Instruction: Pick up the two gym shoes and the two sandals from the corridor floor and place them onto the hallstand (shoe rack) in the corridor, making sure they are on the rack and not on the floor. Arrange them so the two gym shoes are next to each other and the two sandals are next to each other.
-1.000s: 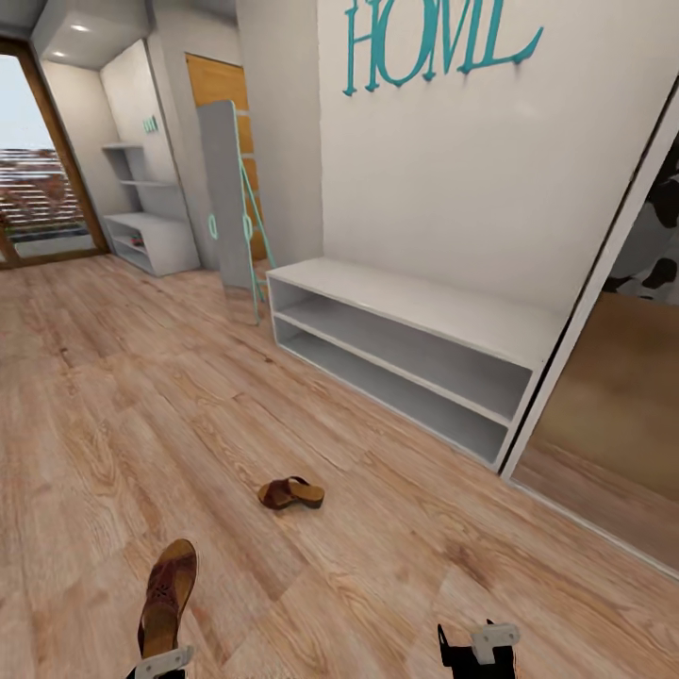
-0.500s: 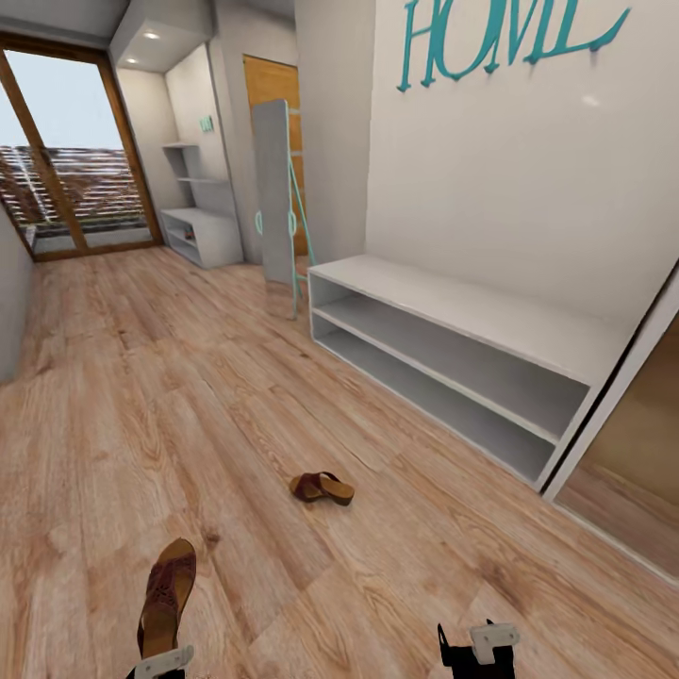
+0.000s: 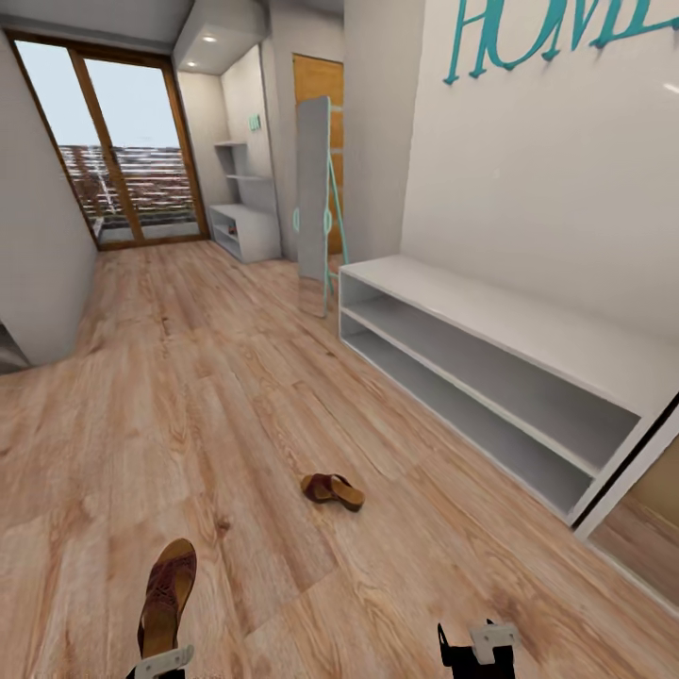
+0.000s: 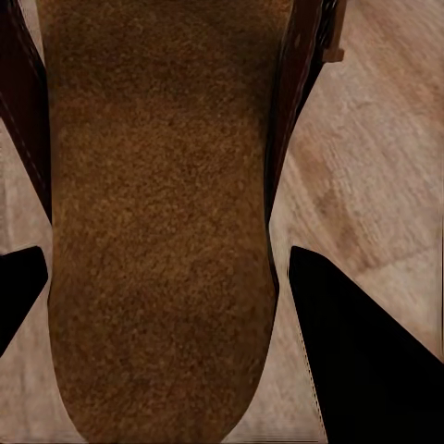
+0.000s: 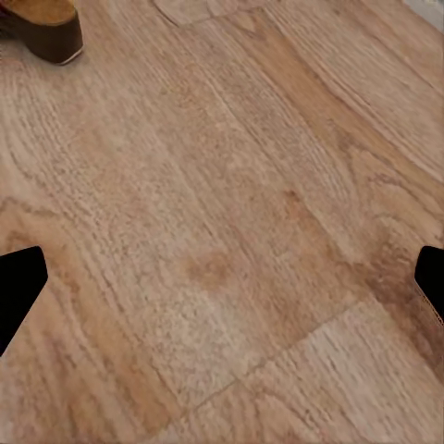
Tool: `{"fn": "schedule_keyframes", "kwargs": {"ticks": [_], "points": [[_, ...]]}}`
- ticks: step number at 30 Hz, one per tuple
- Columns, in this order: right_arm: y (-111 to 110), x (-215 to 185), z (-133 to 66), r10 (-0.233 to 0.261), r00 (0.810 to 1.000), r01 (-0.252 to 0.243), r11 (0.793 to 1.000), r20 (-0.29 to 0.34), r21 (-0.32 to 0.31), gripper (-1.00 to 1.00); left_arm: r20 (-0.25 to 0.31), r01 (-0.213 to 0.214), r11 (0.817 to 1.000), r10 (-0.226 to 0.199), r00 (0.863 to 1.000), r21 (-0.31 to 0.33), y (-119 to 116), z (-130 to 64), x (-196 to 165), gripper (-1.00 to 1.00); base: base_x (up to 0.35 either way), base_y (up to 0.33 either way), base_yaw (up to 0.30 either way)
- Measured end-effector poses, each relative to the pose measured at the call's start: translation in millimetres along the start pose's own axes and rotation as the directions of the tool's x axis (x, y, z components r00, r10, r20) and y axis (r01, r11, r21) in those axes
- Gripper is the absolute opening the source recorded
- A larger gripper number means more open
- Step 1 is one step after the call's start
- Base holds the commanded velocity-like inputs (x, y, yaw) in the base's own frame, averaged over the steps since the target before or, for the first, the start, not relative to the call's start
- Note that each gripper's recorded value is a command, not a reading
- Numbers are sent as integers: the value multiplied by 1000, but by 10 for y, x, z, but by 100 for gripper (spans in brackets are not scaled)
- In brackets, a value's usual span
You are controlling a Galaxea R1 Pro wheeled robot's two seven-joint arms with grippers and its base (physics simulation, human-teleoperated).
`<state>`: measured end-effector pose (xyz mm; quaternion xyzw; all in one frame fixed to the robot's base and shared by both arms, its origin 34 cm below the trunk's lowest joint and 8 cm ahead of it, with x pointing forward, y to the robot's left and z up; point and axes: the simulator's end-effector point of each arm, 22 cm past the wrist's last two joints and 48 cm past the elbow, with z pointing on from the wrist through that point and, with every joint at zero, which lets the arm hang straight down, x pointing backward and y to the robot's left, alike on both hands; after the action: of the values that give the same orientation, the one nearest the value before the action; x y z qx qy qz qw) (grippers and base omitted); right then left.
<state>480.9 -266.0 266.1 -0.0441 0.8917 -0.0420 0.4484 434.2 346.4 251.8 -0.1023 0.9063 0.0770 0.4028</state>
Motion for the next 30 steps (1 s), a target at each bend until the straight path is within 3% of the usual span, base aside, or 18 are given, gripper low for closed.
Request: {"fn": "schedule_keyframes", "kwargs": {"ticks": [30], "points": [[15,123,-1,-1,1000,1,1000,-25,-3,100,-26,-4,1000,4,1000,-6,29,2,118,-100,52,-265,243]]}}
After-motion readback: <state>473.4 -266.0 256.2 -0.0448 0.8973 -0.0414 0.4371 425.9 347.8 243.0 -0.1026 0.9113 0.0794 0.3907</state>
